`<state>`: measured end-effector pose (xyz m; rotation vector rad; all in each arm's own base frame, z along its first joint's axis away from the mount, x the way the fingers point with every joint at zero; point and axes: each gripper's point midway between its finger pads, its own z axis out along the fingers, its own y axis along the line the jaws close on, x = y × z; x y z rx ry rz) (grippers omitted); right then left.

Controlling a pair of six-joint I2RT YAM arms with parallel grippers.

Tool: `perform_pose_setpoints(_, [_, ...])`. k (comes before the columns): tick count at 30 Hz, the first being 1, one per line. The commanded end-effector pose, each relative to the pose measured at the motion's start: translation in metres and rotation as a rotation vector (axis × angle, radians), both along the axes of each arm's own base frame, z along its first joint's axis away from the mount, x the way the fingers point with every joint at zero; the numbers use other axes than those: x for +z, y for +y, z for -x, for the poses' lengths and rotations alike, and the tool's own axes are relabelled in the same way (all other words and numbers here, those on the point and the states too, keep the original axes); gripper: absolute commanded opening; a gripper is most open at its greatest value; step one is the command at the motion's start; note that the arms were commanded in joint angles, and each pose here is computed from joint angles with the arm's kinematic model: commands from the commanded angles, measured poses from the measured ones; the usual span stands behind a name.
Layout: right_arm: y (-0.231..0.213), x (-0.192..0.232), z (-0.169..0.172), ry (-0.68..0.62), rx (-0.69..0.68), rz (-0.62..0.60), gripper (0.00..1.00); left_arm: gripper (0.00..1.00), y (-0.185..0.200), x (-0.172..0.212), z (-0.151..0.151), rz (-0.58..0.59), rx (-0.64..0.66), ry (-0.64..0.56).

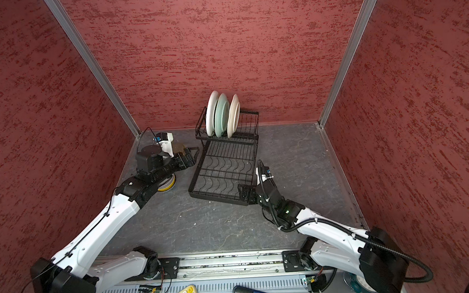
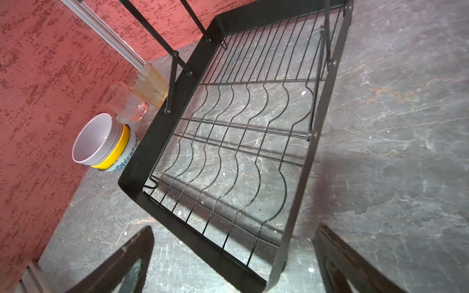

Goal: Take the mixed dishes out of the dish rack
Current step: 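Move the left gripper toward the upright plates while the right withdraws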

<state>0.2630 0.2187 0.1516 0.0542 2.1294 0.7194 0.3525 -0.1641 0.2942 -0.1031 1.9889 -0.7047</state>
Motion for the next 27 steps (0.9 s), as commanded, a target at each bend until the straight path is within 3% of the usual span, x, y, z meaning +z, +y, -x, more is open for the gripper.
perform_pose_setpoints(1, [0.013, 0.012, -0.003, -0.029, 0.033, -0.070, 0.99, 1.00, -0.005, 0.024, -0.008, 0.000, -0.018, -0.097])
perform_pose_setpoints(4, [0.020, 0.010, -0.003, -0.025, 0.061, -0.090, 0.99, 0.99, -0.004, 0.035, -0.016, -0.008, -0.001, -0.147])
perform_pose_setpoints(10, [0.029, 0.018, 0.002, -0.051, 0.114, -0.139, 0.99, 0.87, -0.011, 0.055, -0.027, 0.003, -0.013, -0.220])
perform_pose_setpoints(27, [0.011, 0.022, 0.014, -0.078, 0.088, -0.180, 0.99, 0.64, -0.040, 0.066, -0.072, -0.012, -0.043, -0.248])
